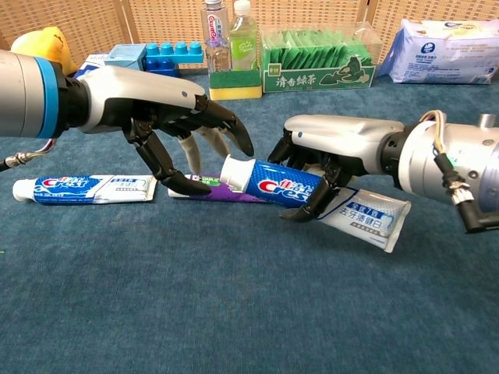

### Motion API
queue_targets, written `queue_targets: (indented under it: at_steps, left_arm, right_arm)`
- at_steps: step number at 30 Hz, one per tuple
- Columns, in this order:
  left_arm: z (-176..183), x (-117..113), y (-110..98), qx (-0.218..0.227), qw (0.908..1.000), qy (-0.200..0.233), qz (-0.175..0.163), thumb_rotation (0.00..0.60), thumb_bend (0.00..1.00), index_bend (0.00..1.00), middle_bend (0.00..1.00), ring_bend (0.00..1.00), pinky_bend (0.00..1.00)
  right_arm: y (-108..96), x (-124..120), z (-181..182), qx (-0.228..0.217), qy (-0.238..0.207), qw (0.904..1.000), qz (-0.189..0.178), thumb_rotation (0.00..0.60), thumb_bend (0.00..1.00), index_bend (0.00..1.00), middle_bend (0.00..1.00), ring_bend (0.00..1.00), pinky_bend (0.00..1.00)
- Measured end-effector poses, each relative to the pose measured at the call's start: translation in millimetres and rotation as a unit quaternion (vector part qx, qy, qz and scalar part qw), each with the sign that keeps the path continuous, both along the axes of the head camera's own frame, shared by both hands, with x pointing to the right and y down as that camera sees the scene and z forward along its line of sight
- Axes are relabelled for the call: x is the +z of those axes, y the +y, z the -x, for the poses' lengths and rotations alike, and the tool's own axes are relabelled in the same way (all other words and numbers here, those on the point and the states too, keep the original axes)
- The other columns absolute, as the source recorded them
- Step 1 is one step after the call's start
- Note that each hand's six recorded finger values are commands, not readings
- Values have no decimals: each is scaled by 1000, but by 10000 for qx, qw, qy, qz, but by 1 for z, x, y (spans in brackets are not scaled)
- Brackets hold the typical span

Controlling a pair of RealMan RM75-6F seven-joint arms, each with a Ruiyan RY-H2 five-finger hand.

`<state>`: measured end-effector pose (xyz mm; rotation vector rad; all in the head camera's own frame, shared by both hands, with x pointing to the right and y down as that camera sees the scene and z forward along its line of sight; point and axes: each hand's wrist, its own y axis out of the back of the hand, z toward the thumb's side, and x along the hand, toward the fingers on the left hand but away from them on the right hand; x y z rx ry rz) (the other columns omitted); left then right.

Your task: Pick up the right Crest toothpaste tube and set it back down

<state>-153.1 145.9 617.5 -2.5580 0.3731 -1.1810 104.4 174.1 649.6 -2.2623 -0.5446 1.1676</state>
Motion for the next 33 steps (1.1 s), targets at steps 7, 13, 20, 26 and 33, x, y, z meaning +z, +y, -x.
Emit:
queue_targets:
  at_steps: [7,13,20,26,33]
  left_arm:
    - [0,-1,3,29,10000,-3,37,594,276,261,169,162,284]
    - [0,1,3,22,10000,-28,62,591,276,295,172,162,301]
    - [0,3,4,25,9999,-53,88,591,276,316,174,162,262]
    - [2,5,4,-2,9999,-71,136,592,276,315,174,162,298]
    - [3,4,6,27,9998,-62,170,591,276,314,174,162,296]
  right_arm:
    - [-4,1,2,23,2,10000,8,600,322,937,878,835,868]
    - [-7,2,-1,74,38,10000,27,600,322,936,890,845,874]
    - [-11,4,-5,183,61,9998,108,600,326,937,900,854,881]
    - [-15,7,-6,256,119,9995,147,600,333,937,907,860,886]
    - [-20,10,-9,358,215,9990,156,600,336,937,907,871,893]
